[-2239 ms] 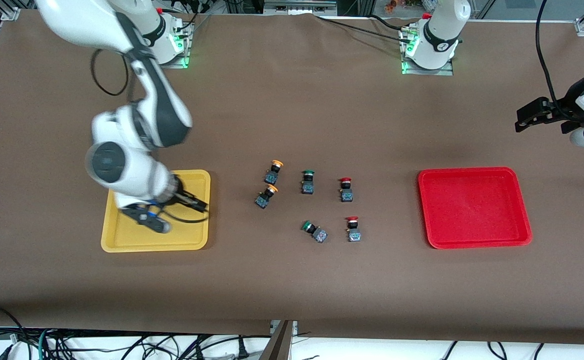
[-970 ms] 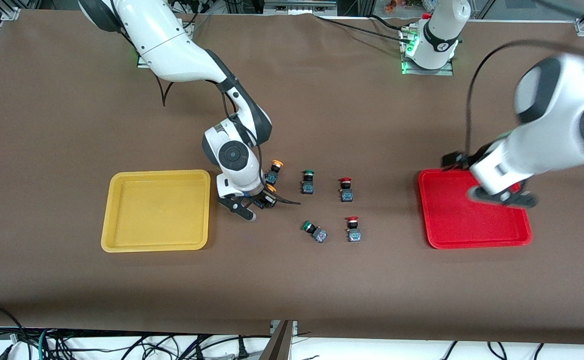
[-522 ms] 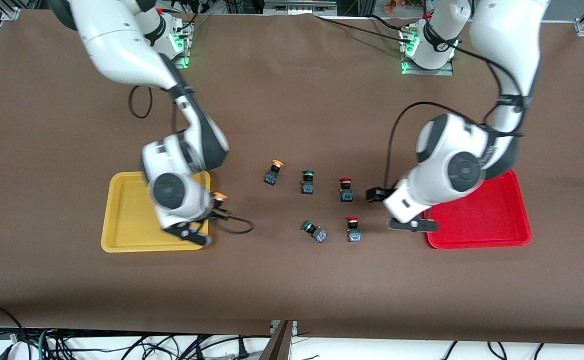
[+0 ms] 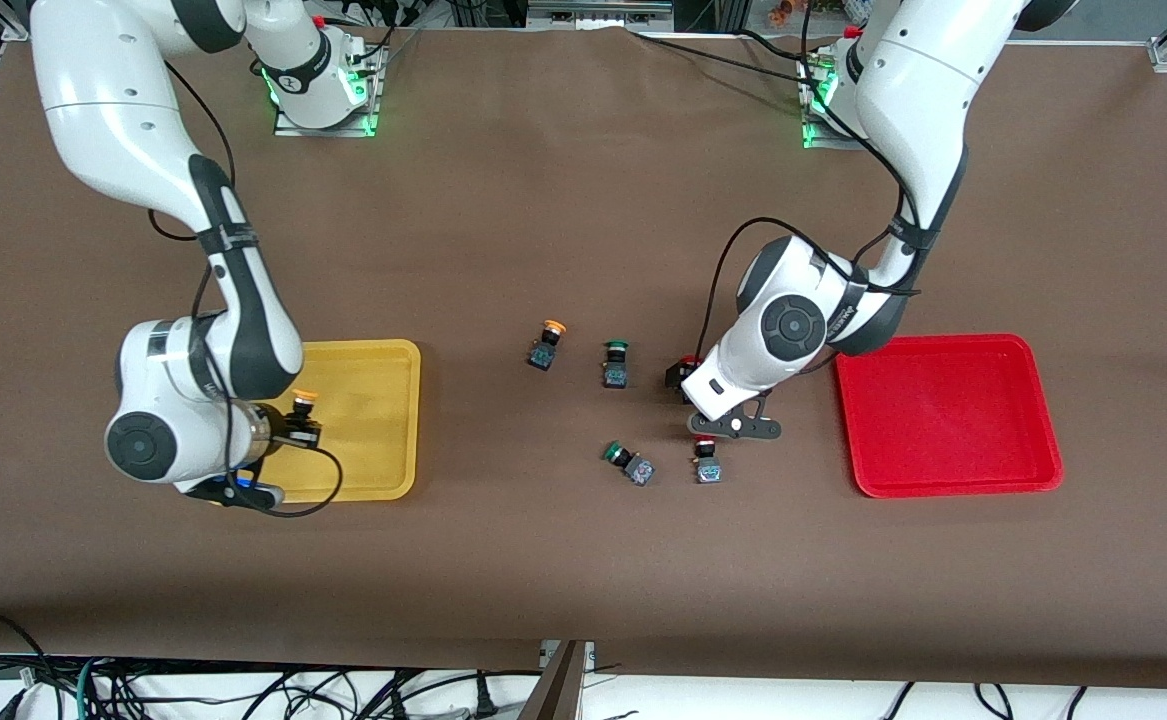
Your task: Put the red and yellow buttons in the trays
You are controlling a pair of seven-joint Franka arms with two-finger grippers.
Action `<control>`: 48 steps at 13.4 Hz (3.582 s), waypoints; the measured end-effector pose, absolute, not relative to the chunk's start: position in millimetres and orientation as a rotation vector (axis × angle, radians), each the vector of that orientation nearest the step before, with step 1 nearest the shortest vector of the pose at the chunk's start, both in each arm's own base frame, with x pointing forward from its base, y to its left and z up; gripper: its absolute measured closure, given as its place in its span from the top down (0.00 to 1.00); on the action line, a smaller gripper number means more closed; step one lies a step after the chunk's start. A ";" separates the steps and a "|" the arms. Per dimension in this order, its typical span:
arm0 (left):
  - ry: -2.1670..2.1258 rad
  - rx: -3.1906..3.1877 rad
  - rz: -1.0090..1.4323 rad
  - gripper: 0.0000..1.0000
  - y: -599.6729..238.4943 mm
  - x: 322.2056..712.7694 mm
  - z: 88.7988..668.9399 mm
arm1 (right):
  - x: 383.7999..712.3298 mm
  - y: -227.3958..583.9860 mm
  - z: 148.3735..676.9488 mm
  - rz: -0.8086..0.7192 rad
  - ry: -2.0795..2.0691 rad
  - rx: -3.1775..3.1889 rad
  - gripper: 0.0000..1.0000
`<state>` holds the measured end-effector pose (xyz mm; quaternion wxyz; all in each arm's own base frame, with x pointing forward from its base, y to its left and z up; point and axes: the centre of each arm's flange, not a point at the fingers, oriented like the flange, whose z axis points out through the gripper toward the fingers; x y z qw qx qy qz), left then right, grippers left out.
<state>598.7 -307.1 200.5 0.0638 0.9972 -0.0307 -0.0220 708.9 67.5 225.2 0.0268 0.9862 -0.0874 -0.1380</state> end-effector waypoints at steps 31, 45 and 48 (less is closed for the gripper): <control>-0.651 3.138 -0.127 0.98 -63.7 644.3 287.2 | 563.6 456.3 186.5 -0.234 -0.577 3.043 0.83; -0.132 2.943 0.132 1.00 -295.9 676.4 189.6 | 689.2 206.6 246.6 -0.321 -0.367 3.088 0.41; -0.155 2.966 0.147 0.91 -292.6 677.9 184.6 | 694.9 160.4 233.5 -0.372 -0.382 3.081 0.41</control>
